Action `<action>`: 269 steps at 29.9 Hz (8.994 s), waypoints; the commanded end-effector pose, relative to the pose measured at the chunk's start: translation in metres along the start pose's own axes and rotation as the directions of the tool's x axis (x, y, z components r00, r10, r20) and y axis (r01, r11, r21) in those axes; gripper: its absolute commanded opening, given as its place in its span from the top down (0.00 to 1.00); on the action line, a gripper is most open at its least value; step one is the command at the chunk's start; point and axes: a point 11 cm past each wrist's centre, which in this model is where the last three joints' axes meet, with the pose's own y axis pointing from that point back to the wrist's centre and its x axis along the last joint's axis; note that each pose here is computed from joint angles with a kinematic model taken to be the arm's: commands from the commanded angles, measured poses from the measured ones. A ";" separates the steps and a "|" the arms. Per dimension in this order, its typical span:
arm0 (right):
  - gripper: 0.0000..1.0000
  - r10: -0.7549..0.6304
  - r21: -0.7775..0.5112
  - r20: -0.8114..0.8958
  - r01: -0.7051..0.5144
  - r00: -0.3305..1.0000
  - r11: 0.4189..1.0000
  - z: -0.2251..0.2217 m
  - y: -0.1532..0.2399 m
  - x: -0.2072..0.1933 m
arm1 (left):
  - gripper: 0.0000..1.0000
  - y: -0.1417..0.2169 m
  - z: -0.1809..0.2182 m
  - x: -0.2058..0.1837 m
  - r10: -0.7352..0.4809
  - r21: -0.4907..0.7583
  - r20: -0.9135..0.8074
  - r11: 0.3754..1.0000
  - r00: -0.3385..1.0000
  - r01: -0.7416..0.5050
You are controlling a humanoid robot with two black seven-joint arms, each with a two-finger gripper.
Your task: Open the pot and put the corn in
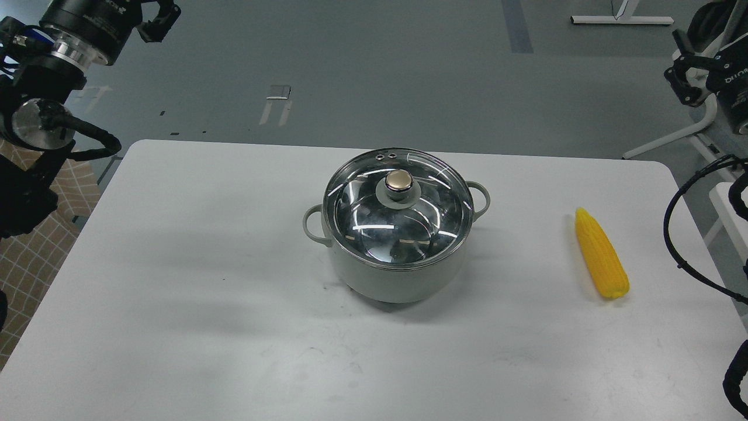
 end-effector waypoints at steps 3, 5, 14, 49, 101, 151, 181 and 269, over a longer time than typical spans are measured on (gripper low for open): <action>0.00 -0.001 0.000 0.002 0.001 1.000 1.000 0.001 0.001 0.000 | 0.02 0.003 -0.004 0.004 0.016 0.010 0.001 1.000 1.000 -0.016; 0.00 -0.003 0.003 0.000 0.003 1.000 1.000 0.000 0.001 -0.001 | 0.02 0.003 -0.005 0.005 0.022 0.011 0.000 1.000 1.000 -0.022; 0.00 0.015 -0.003 -0.038 -0.015 0.999 1.000 -0.013 0.007 0.009 | 0.02 0.001 0.001 0.009 0.028 -0.009 -0.001 1.000 1.000 -0.028; 0.00 0.049 0.000 -0.060 -0.049 0.997 0.999 -0.014 0.035 0.025 | 0.15 0.043 -0.178 -0.216 -0.612 0.741 0.670 0.510 -0.421 0.437; 0.00 0.049 -0.006 -0.064 -0.050 0.997 0.999 -0.010 0.040 0.025 | 0.68 0.075 -0.221 -0.202 -0.652 0.769 0.634 0.471 -0.416 0.433; 0.00 0.047 -0.031 -0.061 -0.049 0.997 0.998 0.003 0.051 0.024 | 0.67 0.240 -0.127 0.075 -0.823 0.793 0.535 0.567 -0.193 -0.222; 0.00 0.071 -0.112 -0.097 -0.082 0.993 0.990 0.021 0.075 0.037 | 0.20 0.253 -0.146 0.072 -0.800 0.779 0.596 0.598 -0.076 -0.186; 1.00 -0.736 -0.754 -0.648 0.305 -0.198 0.582 0.185 0.038 -0.232 | 0.03 -0.051 0.032 -0.002 0.173 -0.077 0.101 0.983 0.980 -0.166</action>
